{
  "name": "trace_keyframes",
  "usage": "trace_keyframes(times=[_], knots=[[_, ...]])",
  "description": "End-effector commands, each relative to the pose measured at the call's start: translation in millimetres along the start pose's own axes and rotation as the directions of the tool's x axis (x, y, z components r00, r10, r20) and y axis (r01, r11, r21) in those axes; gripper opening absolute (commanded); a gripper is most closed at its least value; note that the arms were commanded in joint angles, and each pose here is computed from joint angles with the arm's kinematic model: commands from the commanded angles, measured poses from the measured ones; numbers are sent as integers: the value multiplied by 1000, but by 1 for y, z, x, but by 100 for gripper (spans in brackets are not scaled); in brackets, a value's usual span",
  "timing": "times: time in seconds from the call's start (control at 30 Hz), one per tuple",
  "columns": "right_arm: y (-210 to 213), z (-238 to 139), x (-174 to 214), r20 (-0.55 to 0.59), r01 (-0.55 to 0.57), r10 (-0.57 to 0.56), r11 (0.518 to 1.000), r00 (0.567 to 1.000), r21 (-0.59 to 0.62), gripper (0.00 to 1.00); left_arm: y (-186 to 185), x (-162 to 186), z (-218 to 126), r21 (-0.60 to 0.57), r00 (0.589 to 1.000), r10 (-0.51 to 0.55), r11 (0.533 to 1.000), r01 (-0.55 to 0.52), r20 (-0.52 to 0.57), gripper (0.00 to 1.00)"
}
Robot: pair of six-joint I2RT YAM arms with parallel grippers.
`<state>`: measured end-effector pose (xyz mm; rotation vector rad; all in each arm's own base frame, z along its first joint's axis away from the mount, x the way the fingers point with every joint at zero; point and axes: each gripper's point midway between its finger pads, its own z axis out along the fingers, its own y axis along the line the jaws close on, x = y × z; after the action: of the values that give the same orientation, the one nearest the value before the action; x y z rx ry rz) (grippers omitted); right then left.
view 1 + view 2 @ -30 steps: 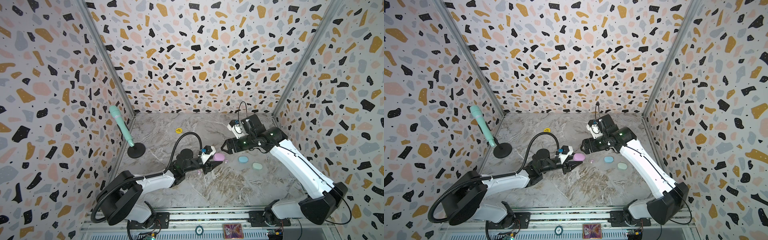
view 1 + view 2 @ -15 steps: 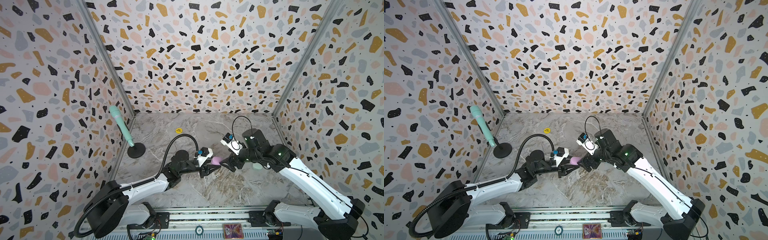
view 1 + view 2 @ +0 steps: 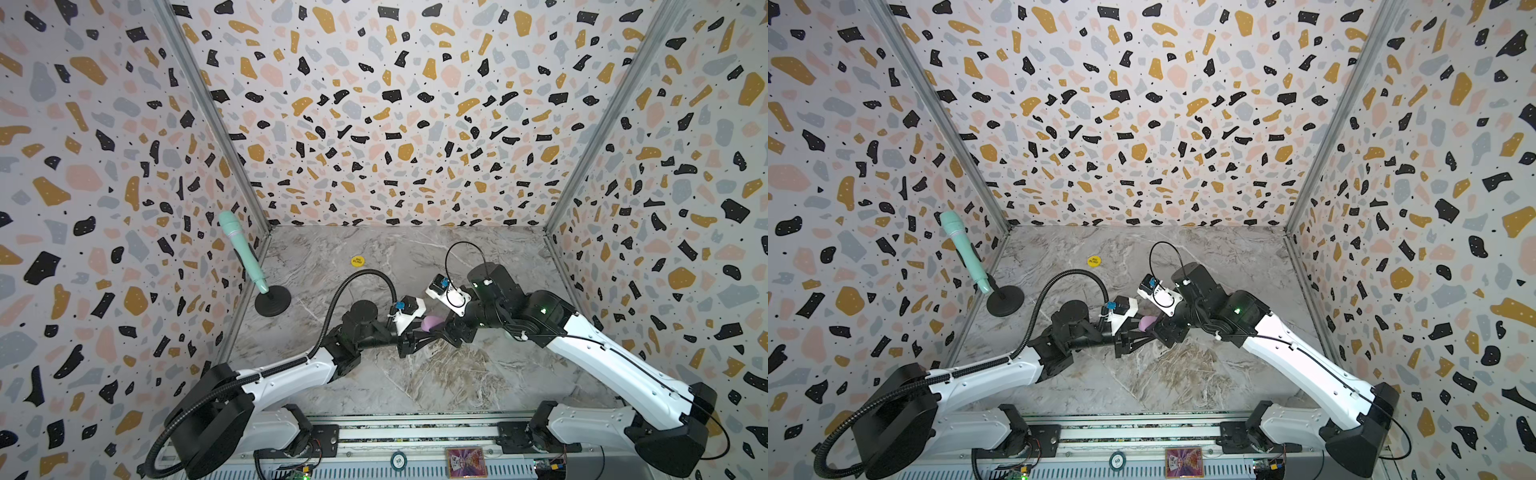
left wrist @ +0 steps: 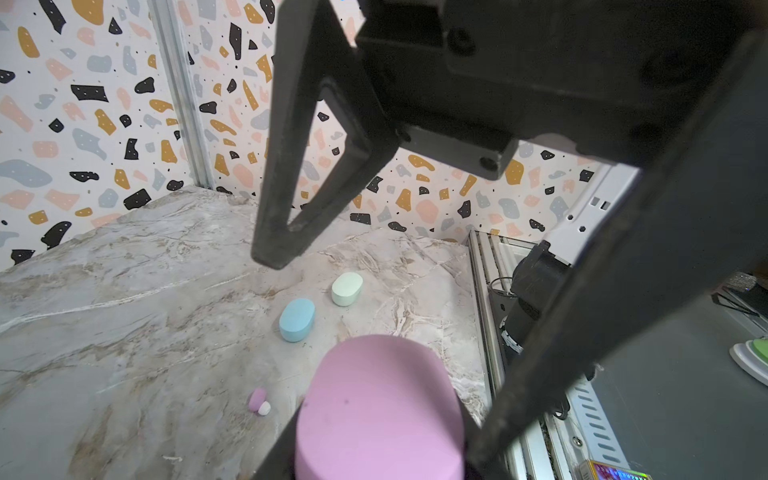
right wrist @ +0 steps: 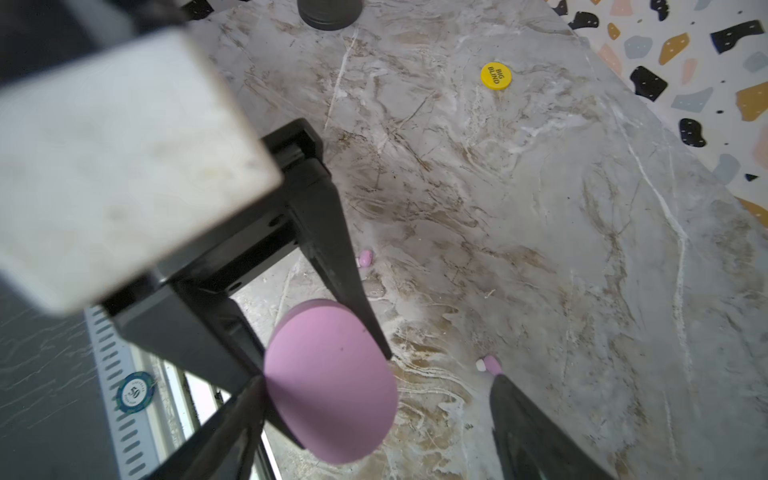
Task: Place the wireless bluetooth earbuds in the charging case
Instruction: 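Flip open the pink case lid with the right gripper while the left holds it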
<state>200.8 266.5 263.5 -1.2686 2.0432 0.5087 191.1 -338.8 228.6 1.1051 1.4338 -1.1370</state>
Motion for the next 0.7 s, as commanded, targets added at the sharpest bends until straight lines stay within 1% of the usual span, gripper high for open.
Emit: trace_keyframes(times=[0.0, 0.23, 0.4, 0.67], knots=[[-9, 1, 4, -21, 5, -4, 998, 1000, 57, 84, -9, -15, -5, 26, 997, 49, 998, -51, 52, 17], [-21, 2, 8, -47, -1, 7, 992, 999, 122, 82, -12, -18, -7, 31, 996, 57, 998, -59, 62, 15], [-33, -6, 0, -21, -16, 20, 982, 1000, 189, 82, -13, -19, -8, 36, 996, 58, 998, -60, 64, 14], [-45, -10, -6, -3, -40, 42, 971, 999, 234, 82, -16, -22, -10, 44, 996, 61, 997, -64, 71, 13]])
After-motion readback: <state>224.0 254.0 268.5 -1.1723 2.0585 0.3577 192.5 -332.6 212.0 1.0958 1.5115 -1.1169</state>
